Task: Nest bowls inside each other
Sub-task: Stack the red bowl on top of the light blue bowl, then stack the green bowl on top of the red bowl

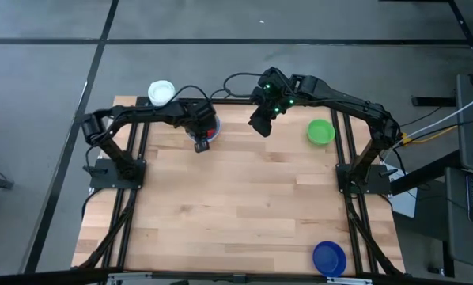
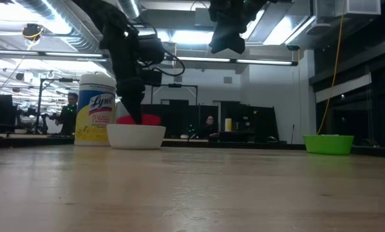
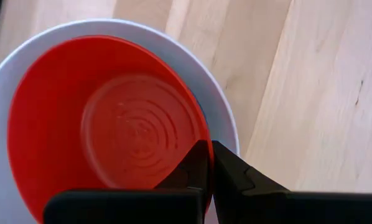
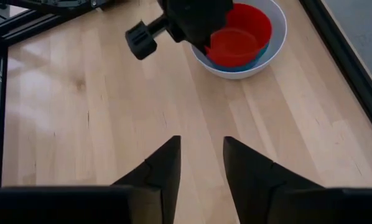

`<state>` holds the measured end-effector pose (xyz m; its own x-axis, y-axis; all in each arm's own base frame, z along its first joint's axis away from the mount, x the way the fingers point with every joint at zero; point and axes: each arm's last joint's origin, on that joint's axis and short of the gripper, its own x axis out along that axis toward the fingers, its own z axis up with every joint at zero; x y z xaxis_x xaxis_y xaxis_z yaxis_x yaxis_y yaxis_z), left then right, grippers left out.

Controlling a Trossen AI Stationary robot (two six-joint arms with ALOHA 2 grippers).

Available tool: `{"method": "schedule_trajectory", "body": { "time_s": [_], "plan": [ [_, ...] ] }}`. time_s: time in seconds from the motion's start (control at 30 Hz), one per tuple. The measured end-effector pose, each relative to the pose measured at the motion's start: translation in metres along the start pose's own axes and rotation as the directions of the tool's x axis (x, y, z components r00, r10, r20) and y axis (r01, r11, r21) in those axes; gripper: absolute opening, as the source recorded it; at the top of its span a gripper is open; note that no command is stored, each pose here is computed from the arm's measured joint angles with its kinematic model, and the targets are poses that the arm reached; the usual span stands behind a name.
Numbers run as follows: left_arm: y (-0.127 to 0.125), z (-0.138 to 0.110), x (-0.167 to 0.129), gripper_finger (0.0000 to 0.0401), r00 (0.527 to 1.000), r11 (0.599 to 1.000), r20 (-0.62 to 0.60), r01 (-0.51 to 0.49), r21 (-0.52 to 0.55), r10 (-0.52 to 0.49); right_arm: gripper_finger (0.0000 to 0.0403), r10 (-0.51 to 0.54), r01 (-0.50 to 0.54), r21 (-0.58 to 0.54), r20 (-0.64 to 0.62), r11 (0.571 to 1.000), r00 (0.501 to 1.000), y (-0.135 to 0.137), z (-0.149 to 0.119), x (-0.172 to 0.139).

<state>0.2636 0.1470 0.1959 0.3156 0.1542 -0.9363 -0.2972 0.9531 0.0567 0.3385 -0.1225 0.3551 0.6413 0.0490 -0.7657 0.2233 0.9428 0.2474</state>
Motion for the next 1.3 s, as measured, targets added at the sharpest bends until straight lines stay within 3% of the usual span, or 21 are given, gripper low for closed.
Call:
{"method": "schedule_trajectory", "body": {
  "time_s": [0.3,0.6,0.83,1.03,1.17,1.3],
  "plan": [
    [0.002,0.002,0.01,0.0004,1.0,1.0,-0.003,0.0,0.024,0.0,0.0141,0.001,-0.001,-0.007,0.015,1.0,1.0,0.0,0.001,0.0],
    [0.003,-0.001,0.009,0.0051,1.0,0.998,-0.026,0.014,0.054,-0.013,0.0143,0.001,-0.001,-0.01,0.021,1.0,1.0,0.0,0.002,0.0],
    [0.004,0.006,-0.009,0.0109,1.0,0.998,0.022,0.018,0.063,-0.02,0.0131,0.002,-0.002,-0.014,0.033,1.0,0.999,0.0,0.003,0.0],
    [0.006,0.023,-0.04,0.0147,0.991,1.0,0.134,0.013,0.02,-0.016,0.0135,0.024,-0.023,-0.011,0.049,1.0,0.998,0.001,0.005,0.0],
    [0.004,0.039,-0.074,0.0154,0.946,0.995,0.312,0.096,-0.026,-0.083,0.0143,0.084,-0.084,0.001,0.091,0.996,0.992,0.011,0.01,0.002],
    [0.002,0.053,-0.116,0.0151,0.826,0.976,0.54,0.215,-0.034,-0.163,0.0148,0.171,-0.17,-0.021,0.138,0.985,0.975,0.031,0.015,0.005]
  ]
}}
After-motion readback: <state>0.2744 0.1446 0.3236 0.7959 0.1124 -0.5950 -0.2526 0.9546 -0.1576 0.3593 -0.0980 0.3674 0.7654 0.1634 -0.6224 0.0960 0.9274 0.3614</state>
